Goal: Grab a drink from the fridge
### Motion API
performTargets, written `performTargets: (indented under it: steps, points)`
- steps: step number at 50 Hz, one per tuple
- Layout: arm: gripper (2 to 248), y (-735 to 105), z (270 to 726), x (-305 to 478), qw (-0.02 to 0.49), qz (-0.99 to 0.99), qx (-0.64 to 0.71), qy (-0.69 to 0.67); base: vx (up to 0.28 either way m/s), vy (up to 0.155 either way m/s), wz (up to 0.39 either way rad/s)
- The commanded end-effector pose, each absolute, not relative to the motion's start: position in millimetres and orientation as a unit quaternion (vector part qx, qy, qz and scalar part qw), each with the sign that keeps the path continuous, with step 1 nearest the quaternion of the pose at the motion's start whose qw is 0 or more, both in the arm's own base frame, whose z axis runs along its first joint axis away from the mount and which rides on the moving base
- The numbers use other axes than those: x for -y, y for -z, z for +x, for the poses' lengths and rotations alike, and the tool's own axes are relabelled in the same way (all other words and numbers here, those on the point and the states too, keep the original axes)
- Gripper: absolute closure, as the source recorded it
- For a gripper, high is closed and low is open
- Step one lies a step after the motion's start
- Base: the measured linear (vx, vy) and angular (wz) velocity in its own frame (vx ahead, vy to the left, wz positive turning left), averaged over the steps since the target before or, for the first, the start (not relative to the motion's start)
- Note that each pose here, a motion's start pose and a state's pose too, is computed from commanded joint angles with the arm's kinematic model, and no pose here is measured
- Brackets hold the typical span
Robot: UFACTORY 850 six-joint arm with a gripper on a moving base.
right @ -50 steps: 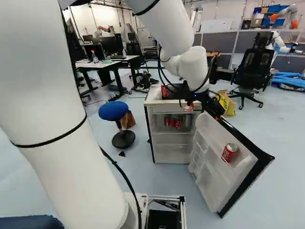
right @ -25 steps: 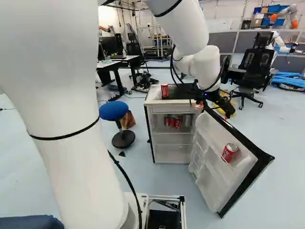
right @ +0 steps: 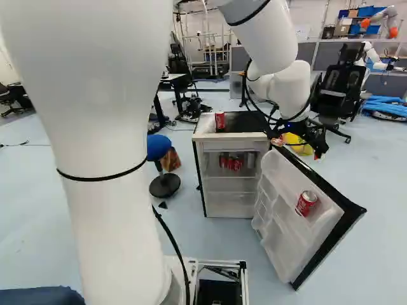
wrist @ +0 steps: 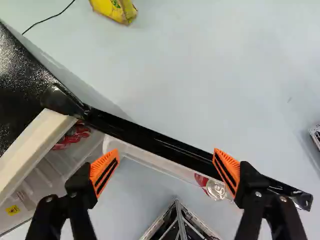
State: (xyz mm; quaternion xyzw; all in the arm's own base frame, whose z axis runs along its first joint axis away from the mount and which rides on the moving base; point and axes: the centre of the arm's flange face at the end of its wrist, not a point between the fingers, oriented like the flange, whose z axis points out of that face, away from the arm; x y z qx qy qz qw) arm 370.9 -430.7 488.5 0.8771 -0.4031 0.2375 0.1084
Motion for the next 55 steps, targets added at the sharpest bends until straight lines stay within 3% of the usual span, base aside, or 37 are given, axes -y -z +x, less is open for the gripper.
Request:
performTargets:
  steps: [55]
  points:
    - [3,-481,370,527,0.098,0.846,0.471,-0.231,0.0,0.0,0.0]
